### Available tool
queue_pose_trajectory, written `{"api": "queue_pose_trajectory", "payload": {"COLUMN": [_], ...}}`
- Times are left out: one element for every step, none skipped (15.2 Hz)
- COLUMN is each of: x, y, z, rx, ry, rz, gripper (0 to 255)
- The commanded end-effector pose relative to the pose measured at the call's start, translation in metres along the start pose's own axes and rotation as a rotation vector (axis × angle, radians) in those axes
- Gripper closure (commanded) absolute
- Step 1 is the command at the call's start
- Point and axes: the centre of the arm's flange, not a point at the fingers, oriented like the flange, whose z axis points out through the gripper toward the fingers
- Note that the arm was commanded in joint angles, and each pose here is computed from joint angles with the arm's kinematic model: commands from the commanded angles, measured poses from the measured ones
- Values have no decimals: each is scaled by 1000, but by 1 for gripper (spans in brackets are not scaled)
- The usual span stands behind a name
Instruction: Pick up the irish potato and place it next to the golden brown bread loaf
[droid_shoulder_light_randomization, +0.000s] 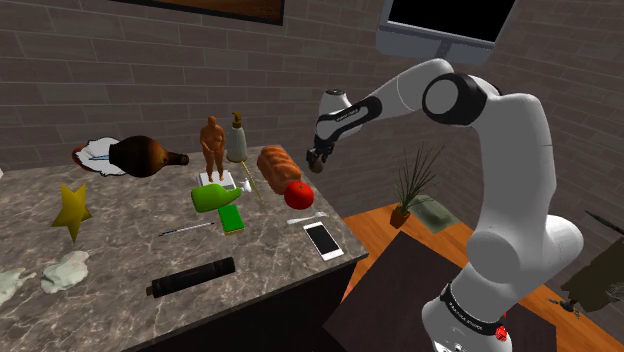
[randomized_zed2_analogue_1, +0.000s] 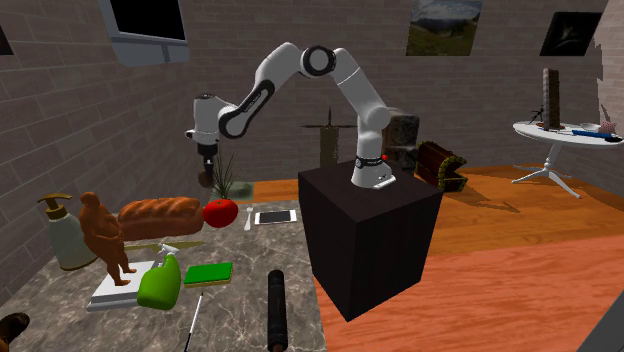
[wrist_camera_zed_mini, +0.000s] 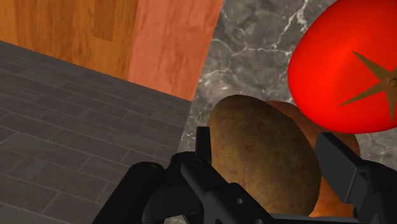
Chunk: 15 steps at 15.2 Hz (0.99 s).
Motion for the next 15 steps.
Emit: {"api": "queue_pose_trajectory", "payload": {"x": [-1, -2, -2, -3, -4, -4, -5, -6, -6, -7, -8, -8, -9, -10, -10], "y": [-1, -2, -2, -3, -3, -4, -4, -5, -5, -6, -6, -7, -7, -8, -9], "z": [10, 16, 21, 26, 31, 36, 42, 47, 52, 57, 62, 68, 73, 78, 83], "rx": [0, 0, 0, 0, 0, 0, 0, 0, 0, 0, 0, 0, 0, 0, 0], "ry": [0, 0, 0, 0, 0, 0, 0, 0, 0, 0, 0, 0, 0, 0, 0], "rz": [0, 0, 0, 0, 0, 0, 0, 0, 0, 0, 0, 0, 0, 0, 0], "gripper": [255, 255, 255, 255, 255, 255, 255, 255, 255, 255, 255, 255, 255, 255, 255]}}
